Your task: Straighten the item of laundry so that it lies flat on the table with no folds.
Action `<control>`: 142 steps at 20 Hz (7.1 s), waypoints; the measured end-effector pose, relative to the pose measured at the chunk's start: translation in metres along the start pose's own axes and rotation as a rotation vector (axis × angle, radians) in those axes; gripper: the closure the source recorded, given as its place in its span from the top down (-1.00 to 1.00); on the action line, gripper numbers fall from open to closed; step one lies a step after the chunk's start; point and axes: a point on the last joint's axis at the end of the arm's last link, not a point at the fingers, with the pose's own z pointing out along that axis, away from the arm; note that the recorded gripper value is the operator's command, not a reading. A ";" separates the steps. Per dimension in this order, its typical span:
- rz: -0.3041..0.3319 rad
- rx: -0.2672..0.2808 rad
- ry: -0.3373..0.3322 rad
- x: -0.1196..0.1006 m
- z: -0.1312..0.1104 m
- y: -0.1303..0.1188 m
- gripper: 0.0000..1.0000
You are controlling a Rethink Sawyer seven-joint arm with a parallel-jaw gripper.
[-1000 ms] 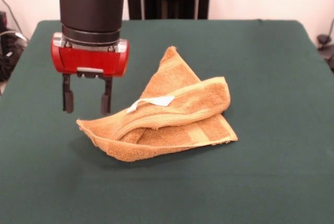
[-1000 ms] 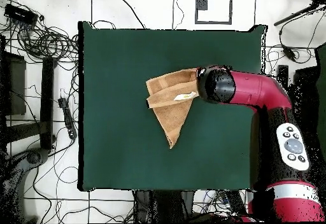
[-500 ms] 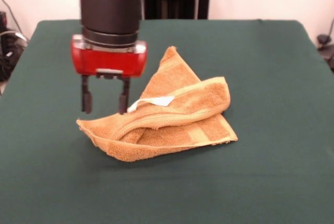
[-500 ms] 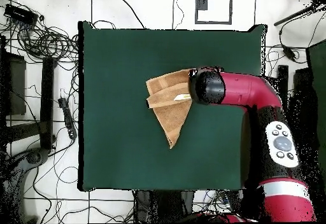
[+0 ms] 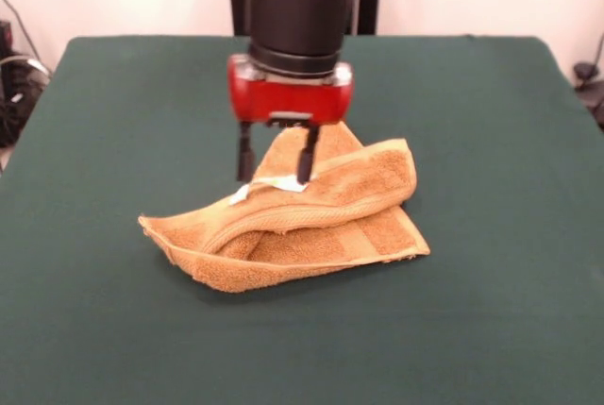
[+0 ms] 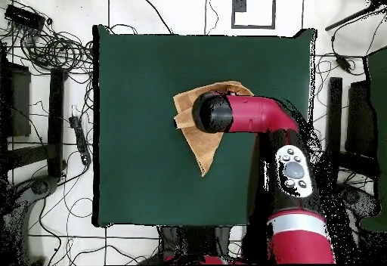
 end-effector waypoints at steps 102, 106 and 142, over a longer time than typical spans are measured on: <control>1.069 0.084 0.038 0.081 -0.004 0.132 1.00; 1.069 0.086 0.035 0.074 -0.006 0.128 1.00; 1.044 0.127 0.013 0.059 0.037 0.143 -1.00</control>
